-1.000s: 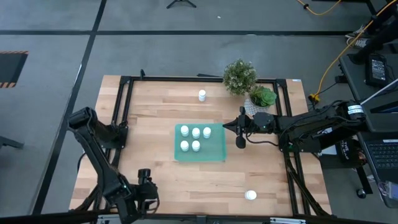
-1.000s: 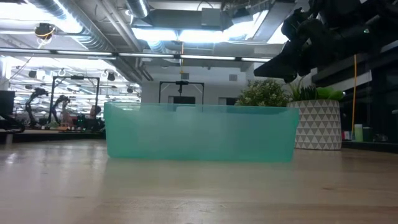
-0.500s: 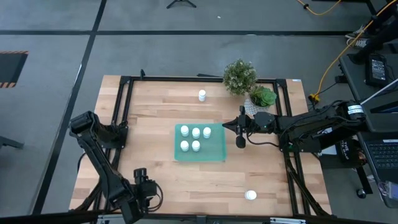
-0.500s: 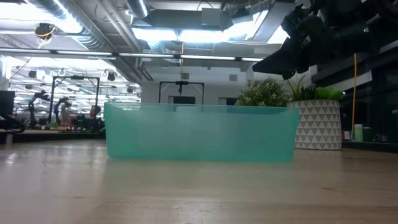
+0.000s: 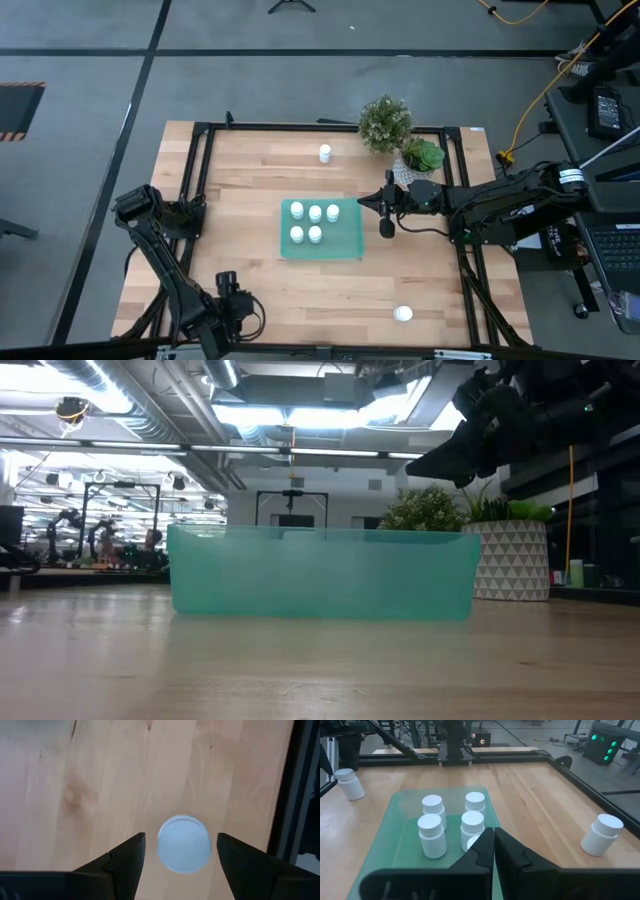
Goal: Pick and place pill bottles into a basket
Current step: Put the white pill bottle into the blue bin
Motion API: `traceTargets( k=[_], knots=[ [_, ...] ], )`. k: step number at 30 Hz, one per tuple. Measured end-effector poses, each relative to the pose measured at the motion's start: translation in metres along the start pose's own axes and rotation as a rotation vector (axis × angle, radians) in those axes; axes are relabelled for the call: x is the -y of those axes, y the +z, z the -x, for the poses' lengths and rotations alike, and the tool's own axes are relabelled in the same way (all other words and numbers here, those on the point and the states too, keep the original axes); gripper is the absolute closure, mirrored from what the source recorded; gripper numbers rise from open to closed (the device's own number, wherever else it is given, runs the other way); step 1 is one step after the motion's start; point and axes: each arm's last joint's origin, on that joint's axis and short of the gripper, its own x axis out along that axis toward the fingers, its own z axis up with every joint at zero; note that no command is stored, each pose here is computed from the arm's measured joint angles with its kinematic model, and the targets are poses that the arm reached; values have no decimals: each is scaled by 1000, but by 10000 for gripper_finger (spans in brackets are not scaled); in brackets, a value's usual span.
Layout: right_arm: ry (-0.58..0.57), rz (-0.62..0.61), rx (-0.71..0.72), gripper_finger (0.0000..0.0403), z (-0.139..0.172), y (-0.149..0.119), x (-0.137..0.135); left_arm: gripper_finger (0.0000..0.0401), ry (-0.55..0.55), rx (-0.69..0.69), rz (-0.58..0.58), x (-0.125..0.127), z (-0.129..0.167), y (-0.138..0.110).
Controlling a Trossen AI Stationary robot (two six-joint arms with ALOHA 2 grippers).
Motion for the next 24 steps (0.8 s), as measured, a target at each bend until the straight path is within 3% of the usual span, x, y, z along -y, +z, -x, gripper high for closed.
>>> traceTargets(
  k=[24],
  knots=[
    [0, 0, 0, 386, 0, 0, 0, 162, 15, -50, 54, 1, -10, 1]
  ],
)
